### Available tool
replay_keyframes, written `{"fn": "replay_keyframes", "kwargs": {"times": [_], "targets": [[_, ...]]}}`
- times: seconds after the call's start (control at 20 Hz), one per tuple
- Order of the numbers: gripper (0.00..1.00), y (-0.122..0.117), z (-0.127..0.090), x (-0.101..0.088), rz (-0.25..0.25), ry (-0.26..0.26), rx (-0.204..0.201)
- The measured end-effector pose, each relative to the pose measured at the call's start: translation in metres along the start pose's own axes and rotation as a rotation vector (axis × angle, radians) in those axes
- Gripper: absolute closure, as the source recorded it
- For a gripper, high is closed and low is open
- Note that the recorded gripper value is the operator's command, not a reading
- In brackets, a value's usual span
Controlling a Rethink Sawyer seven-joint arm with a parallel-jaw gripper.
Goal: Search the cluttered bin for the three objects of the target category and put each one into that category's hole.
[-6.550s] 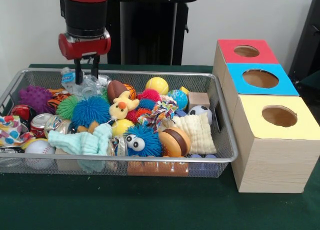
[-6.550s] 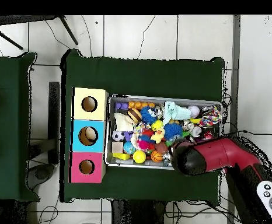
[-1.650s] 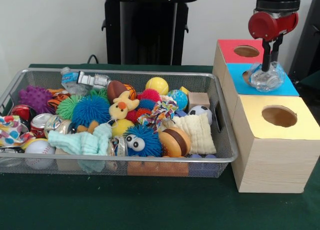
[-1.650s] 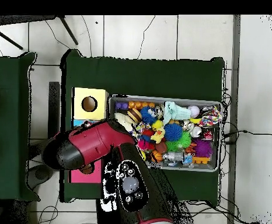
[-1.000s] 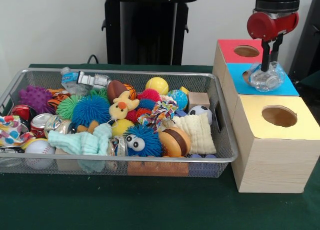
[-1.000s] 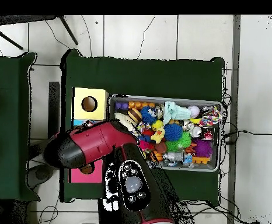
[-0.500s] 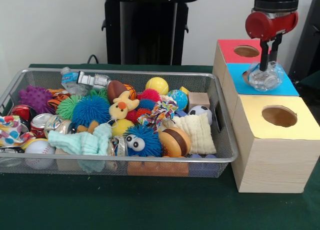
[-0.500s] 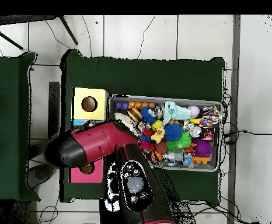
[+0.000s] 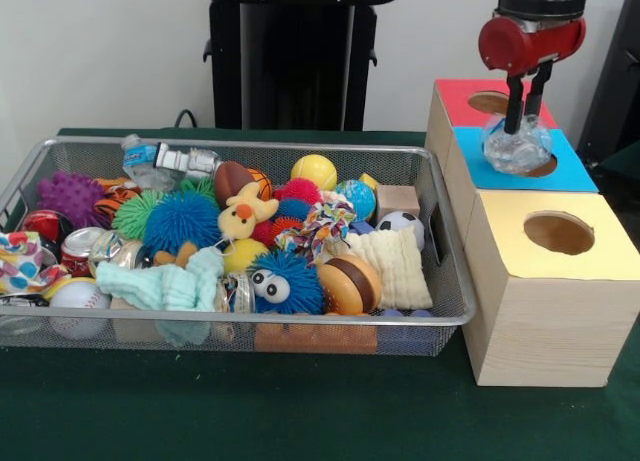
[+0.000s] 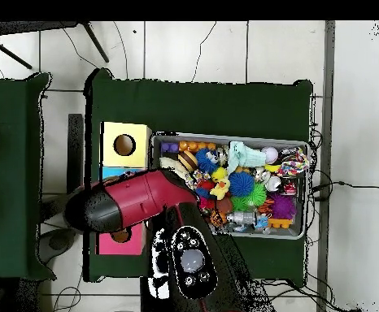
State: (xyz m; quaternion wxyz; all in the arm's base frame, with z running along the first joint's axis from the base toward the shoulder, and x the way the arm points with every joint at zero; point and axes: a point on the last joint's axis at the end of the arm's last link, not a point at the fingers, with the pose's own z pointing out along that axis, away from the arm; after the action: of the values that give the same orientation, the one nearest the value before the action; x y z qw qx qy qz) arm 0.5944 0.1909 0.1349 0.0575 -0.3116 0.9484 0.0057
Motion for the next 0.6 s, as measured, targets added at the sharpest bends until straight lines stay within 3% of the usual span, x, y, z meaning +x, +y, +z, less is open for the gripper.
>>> {"fn": "replay_keyframes", "kwargs": {"times": [0.6], "targets": [[1.0, -0.0012, -0.0052, 0.003, 0.027, 0.015, -0.007]]}}
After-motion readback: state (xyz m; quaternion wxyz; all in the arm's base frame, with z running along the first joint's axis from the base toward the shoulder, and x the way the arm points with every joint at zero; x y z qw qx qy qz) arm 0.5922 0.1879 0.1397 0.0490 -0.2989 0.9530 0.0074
